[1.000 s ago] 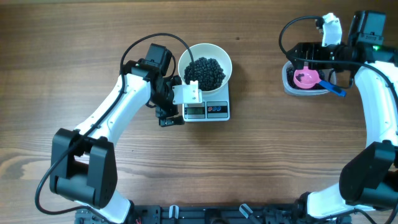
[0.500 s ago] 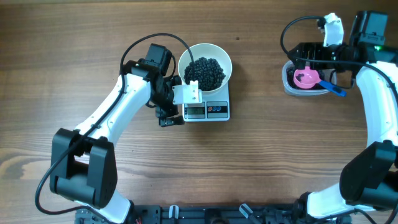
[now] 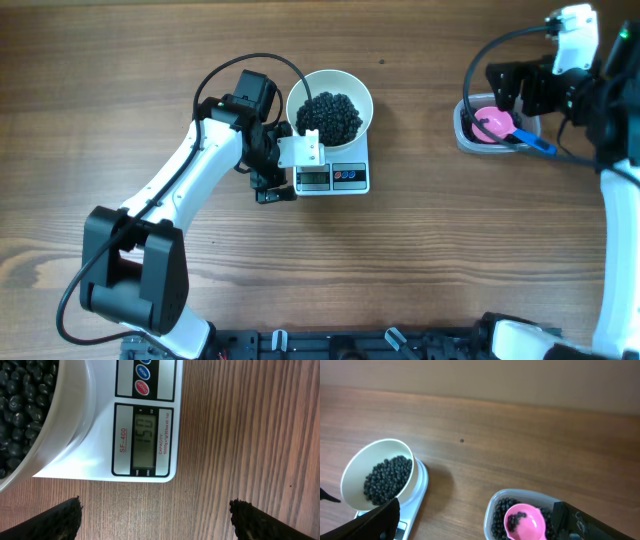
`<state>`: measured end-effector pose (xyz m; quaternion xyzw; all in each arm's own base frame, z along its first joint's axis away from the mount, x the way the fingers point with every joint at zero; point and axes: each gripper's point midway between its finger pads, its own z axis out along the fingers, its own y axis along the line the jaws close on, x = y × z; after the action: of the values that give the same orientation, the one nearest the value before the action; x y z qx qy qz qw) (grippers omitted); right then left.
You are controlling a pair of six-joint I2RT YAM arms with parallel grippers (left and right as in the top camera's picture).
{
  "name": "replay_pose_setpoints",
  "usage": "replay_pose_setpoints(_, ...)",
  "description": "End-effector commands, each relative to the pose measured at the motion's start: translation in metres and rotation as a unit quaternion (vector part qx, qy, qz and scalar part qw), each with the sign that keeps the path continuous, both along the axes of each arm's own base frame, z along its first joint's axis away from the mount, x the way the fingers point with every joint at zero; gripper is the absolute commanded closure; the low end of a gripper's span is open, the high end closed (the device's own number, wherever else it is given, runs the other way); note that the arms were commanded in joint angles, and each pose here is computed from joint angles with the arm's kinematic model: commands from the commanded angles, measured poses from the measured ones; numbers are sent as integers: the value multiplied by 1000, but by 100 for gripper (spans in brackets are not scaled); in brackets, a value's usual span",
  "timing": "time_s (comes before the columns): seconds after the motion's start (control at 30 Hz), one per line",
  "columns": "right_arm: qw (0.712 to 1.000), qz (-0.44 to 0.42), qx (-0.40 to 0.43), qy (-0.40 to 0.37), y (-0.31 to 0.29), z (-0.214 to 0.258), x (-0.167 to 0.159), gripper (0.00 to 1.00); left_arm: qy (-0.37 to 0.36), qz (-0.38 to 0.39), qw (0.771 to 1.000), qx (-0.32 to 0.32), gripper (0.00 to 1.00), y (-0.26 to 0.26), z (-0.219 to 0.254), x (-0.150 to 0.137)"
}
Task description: Scoop item into bowl and weigh 150g on scale
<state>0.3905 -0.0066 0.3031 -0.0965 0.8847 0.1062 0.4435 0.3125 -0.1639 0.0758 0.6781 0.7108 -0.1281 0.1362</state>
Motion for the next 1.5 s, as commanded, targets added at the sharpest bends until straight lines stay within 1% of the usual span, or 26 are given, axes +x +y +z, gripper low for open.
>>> replay_pose_setpoints(0.0,996,-13,-43,-83,-1,53,-17,0,6,-2,1000,-8,0,-3,-1,-2)
replay_pose_setpoints(0.03,992,-12,-47,-120,1,72,-18,0,6,-2,1000,-8,0,-3,-1,-2)
replay_pose_setpoints(0.07,983,-10,-50,-176,7,100,-17,0,6,-2,1000,-8,0,-3,-1,-2)
replay_pose_setpoints(0.1,979,-23,-62,-193,6,110,-18,0,6,-2,1000,-8,0,-3,-1,-2)
replay_pose_setpoints(0.13,976,-70,-58,-198,1,118,-21,0,6,-2,1000,-8,0,-3,-1,-2)
replay_pose_setpoints(0.17,974,-119,-36,-192,-4,117,-22,0,6,-2,1000,-8,0,-3,-1,-2)
replay_pose_setpoints(0.2,971,-149,-17,-185,-6,113,-24,0,6,-2,1000,-8,0,-3,-1,-2)
replay_pose_setpoints(0.23,971,-154,-4,-184,0,108,-27,0,6,-2,1000,-8,0,-3,-1,-2)
replay_pose_setpoints(0.27,970,-151,6,-191,5,105,-30,0,6,-2,1000,-8,0,-3,-1,-2)
replay_pose_setpoints(0.4,947,-136,36,-288,14,104,-47,0,6,-2,1000,-8,0,-3,-1,-2)
replay_pose_setpoints(0.5,934,-122,46,-333,18,87,-69,0,6,-2,1000,-8,0,-3,-1,-2)
replay_pose_setpoints(0.67,896,-94,63,-429,26,63,-119,0,6,-2,1000,-8,0,-3,-1,-2)
replay_pose_setpoints(0.77,876,-71,69,-471,33,50,-143,0,6,-2,1000,-8,0,-3,-1,-2)
replay_pose_setpoints(0.83,858,-63,72,-505,35,45,-158,0,6,-2,1000,-8,0,-3,-1,-2)
replay_pose_setpoints(1.03,828,-58,75,-553,35,29,-188,0,6,-2,1000,-8,0,-3,-1,-2)
replay_pose_setpoints(1.1,823,-58,75,-560,35,26,-192,0,6,-2,1000,-8,0,-3,-1,-2)
replay_pose_setpoints(1.43,850,-67,71,-518,33,-16,-173,0,6,-2,1000,-8,0,-3,-1,-2)
replay_pose_setpoints(1.47,857,-67,71,-507,33,-22,-170,0,6,-2,1000,-8,0,-3,-1,-2)
